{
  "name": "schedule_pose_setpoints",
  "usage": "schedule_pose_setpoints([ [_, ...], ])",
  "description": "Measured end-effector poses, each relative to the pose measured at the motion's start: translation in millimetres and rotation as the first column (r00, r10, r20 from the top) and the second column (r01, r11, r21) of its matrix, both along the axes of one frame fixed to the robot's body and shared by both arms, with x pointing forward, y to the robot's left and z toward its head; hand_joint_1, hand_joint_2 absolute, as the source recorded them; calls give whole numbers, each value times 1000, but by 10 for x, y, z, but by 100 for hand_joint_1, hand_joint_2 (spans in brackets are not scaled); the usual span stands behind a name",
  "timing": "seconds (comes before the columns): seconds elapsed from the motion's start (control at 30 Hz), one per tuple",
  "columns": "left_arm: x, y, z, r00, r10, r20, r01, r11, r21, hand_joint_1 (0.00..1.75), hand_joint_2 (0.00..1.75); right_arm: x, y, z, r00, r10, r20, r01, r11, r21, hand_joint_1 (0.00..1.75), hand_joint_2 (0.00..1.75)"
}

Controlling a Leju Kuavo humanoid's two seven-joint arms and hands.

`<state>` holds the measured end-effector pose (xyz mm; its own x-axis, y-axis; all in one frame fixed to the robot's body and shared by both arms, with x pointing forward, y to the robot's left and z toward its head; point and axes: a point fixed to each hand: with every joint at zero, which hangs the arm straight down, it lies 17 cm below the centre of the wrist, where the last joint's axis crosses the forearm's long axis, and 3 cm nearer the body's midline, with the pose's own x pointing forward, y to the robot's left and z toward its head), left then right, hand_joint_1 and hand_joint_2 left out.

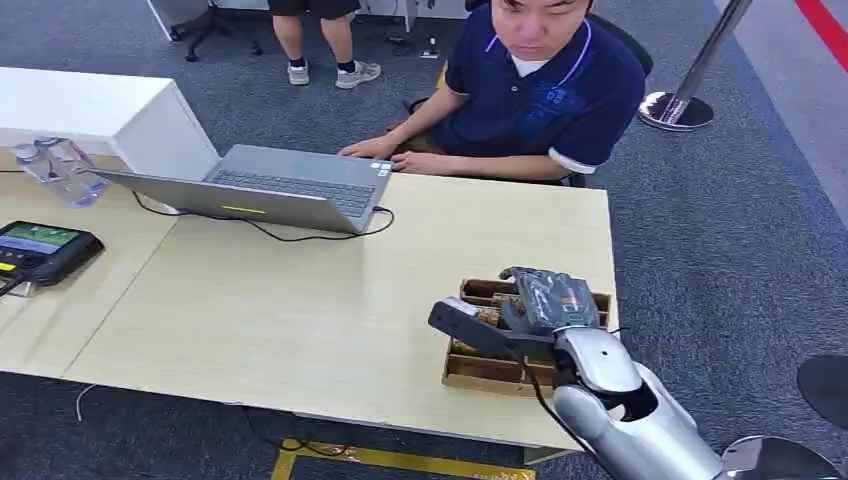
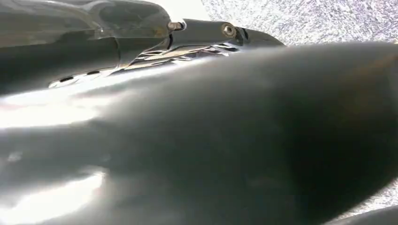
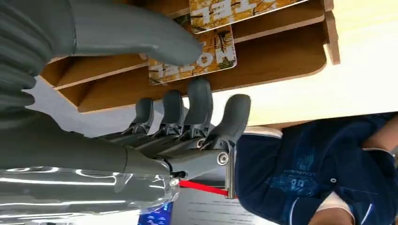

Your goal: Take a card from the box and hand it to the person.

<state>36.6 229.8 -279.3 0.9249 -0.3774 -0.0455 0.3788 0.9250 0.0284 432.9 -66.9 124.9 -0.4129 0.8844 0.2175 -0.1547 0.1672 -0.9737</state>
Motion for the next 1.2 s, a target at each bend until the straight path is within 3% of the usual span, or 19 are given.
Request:
schedule_pose_setpoints([
  [0.03, 0, 0, 0, 1000, 0, 0, 0, 1000, 0, 0, 0, 0, 0, 0, 1000, 0, 0, 0, 1000, 0, 119, 175],
  [0.17, -2, 0, 0, 1000, 0, 0, 0, 1000, 0, 0, 0, 0, -2, -5, 1000, 0, -2, 0, 1000, -1, 117, 175],
  [0.33, -3, -1, 0, 1000, 0, 0, 0, 1000, 0, 0, 0, 1, -1, -11, 1000, 1, -4, -1, 1000, -1, 133, 175],
  [0.8, -4, -4, 0, 1000, 0, -1, 0, 1000, -2, 0, 0, 17, 7, -27, 1000, 9, -9, -9, 1000, -4, 120, 175],
  [1.03, -5, -5, 0, 1000, 0, -1, 0, 1000, -3, 0, 0, 20, 9, -47, 1000, 9, -14, -9, 1000, -6, 68, 175],
  [1.13, -4, -5, 0, 1000, 0, -1, 0, 1000, -3, 0, 0, 19, 12, -59, 1000, 10, -18, -10, 1000, -5, 73, 175],
  [1.2, -4, -5, 0, 1000, 0, -1, 0, 1000, -3, 0, 0, 18, 18, -64, 1000, 10, -20, -10, 1000, -4, 87, 175],
])
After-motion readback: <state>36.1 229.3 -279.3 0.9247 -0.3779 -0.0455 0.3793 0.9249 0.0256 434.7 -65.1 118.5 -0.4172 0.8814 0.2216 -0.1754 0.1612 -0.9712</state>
